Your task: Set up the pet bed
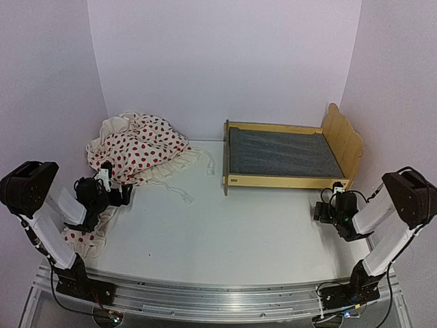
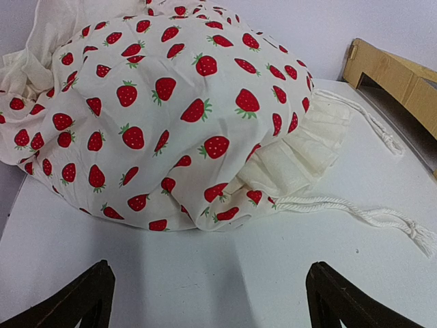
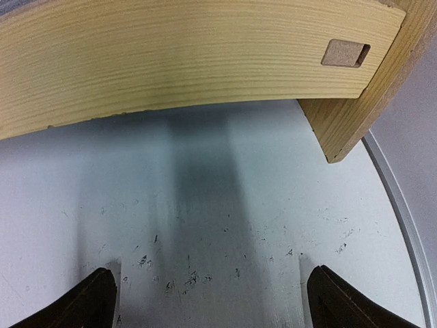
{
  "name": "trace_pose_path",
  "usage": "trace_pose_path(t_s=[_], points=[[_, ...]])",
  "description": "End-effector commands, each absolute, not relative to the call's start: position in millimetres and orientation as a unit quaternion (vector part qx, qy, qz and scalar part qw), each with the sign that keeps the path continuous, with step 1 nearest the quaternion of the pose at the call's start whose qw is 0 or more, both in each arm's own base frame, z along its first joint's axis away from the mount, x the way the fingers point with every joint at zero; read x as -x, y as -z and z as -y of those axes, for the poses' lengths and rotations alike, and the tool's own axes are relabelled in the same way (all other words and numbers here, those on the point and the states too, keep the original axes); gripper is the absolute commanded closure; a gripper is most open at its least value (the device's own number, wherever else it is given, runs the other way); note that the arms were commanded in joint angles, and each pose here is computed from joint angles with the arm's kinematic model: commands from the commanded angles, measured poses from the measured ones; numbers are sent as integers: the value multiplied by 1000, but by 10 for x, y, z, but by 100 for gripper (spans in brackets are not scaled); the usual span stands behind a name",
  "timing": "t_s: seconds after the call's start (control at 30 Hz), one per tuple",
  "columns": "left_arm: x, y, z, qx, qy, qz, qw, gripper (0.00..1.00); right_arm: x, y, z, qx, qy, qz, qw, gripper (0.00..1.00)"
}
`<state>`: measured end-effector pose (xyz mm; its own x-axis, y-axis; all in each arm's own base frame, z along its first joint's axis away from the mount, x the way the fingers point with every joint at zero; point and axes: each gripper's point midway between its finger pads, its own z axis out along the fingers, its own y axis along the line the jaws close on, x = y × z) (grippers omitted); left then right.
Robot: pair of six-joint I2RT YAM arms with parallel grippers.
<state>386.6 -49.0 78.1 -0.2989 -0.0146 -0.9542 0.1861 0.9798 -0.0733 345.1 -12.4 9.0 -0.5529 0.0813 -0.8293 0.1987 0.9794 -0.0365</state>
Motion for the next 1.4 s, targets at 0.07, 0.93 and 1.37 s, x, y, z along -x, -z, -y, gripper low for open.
trace_pose_path(t_s=[0.07,0.93,1.37], points=[[-3961,-1011,503,-53,93,-776,621,0,-3520,-161,110,-76,58,-871,482,2],[-3983,-2281,1738,-312,225,-716,582,0,-3882,-1883,-1745,493,-146,-792,328,21],[-4162,-2300,1716,-319,203,-744,551,0,-4130,-983,-2183,646,-47,-731,214,20]])
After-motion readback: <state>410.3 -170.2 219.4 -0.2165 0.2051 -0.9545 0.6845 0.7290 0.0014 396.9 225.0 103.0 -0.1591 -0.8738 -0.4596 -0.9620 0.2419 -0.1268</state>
